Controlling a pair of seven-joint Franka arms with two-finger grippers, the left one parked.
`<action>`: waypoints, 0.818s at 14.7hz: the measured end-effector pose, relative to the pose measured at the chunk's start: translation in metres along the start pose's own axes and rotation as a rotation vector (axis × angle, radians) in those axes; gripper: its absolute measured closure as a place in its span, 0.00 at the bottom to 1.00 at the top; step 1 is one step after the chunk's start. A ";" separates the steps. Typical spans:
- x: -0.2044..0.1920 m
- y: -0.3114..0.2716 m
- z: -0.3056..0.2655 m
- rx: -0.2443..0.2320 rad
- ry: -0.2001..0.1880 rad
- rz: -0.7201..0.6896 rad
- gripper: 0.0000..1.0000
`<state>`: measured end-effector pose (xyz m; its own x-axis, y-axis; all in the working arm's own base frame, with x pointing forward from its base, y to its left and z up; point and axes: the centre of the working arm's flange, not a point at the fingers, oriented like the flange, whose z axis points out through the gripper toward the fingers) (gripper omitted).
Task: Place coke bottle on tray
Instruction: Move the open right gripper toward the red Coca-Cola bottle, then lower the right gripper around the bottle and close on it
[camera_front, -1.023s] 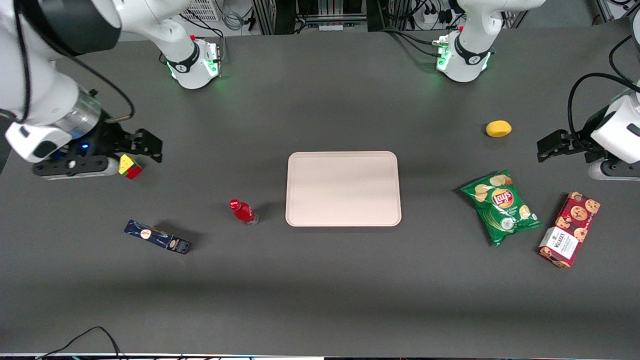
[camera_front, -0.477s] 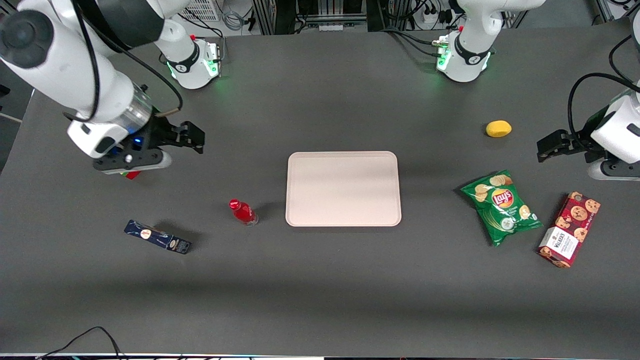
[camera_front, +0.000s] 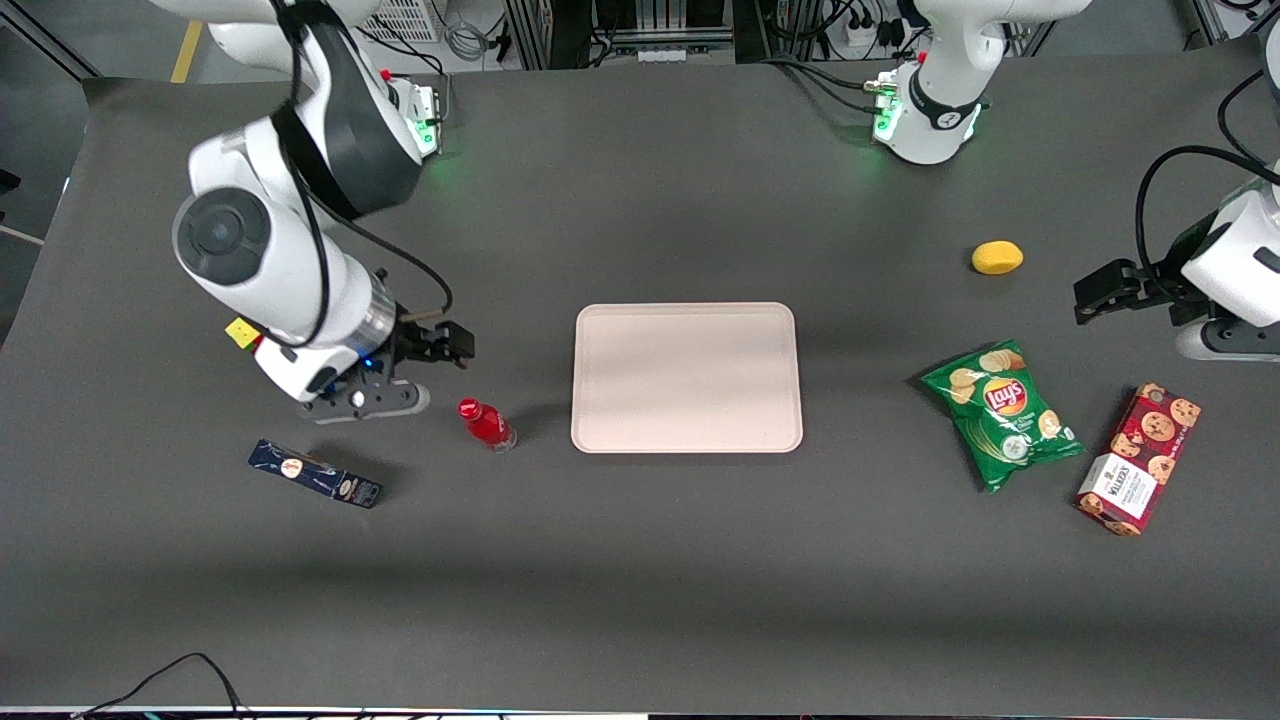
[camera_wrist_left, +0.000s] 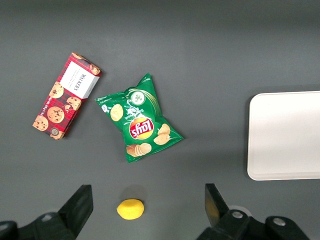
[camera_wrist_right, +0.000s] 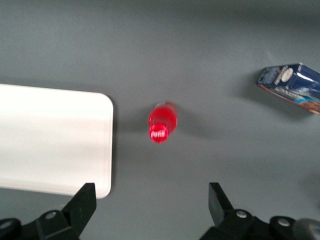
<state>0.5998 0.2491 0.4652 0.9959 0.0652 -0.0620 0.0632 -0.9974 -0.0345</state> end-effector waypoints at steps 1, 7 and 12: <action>0.006 -0.001 0.012 -0.009 0.008 -0.004 0.00; 0.026 -0.013 0.059 -0.019 0.035 -0.040 0.00; 0.035 -0.012 0.108 -0.025 0.052 -0.074 0.00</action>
<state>0.6267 0.2671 0.3556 0.9905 0.1374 -0.0086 0.1372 -0.9905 -0.0117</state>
